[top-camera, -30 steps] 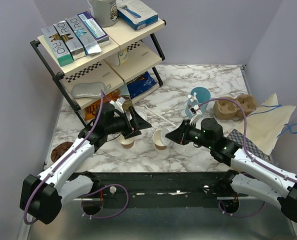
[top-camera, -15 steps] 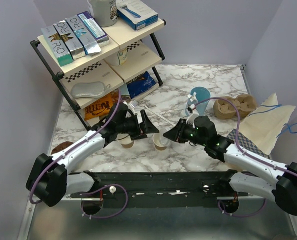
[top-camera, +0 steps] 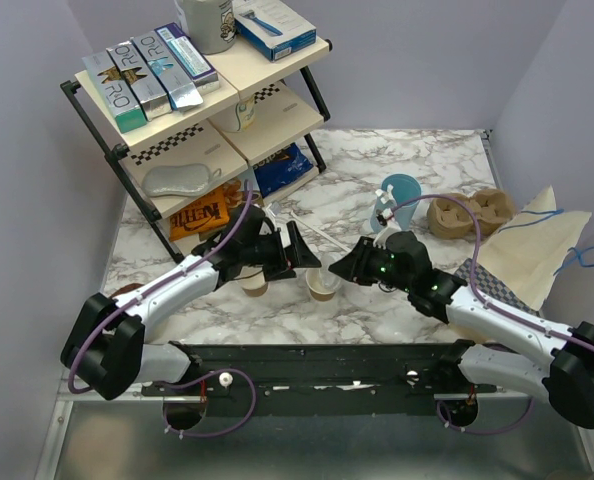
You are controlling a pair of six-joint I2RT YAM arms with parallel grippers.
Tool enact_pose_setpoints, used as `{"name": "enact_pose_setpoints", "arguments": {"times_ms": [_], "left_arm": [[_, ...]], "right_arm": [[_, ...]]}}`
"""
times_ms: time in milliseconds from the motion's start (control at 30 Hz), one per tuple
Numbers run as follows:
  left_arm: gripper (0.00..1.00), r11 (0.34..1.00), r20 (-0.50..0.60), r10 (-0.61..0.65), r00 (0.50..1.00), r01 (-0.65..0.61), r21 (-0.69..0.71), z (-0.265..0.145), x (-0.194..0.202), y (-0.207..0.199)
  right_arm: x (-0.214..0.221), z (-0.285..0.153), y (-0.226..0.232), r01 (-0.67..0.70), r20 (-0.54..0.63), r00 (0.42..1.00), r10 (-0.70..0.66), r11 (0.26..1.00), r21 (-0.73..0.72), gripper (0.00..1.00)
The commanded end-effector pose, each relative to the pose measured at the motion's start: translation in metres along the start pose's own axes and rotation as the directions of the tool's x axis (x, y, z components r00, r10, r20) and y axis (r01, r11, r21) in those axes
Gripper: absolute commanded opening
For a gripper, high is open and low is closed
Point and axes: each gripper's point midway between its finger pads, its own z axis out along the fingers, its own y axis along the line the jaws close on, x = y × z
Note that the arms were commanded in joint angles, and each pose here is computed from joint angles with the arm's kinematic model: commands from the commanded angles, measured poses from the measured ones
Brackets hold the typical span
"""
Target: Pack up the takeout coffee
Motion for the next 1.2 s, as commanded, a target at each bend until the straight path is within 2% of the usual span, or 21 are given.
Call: {"name": "enact_pose_setpoints", "arguments": {"times_ms": [0, 133, 500, 800, 1033, 1167], "left_arm": [[0.99, 0.999, 0.021, 0.030, 0.999, -0.030, -0.012, 0.002, -0.007, -0.005], [0.99, 0.999, 0.017, 0.033, 0.999, -0.033, -0.010, 0.005, -0.007, -0.006], [0.99, 0.999, -0.002, 0.034, 0.999, -0.034, -0.021, 0.015, 0.000, -0.005], [0.99, 0.999, 0.067, -0.010, 0.998, 0.013, -0.045, 0.018, -0.004, 0.001], [0.95, 0.997, 0.082, -0.055, 0.995, 0.060, -0.053, 0.024, -0.003, 0.006], [0.91, 0.996, 0.098, -0.066, 0.993, 0.072, -0.054, 0.024, -0.002, 0.006]], "right_arm": [[-0.013, -0.002, -0.007, 0.026, 0.039, 0.999, -0.029, 0.998, 0.062, 0.39], [-0.016, -0.001, -0.009, 0.039, 0.044, 0.998, -0.043, 0.996, 0.083, 0.44], [-0.014, -0.002, -0.027, 0.066, 0.024, 0.997, -0.072, 0.982, 0.179, 0.45], [-0.007, 0.000, -0.036, 0.095, -0.024, 0.996, -0.092, 0.971, 0.219, 0.45], [0.001, 0.006, -0.042, 0.108, -0.073, 0.993, -0.093, 0.966, 0.237, 0.56], [0.005, 0.006, -0.045, 0.110, -0.089, 0.992, -0.090, 0.963, 0.248, 0.58]]}}
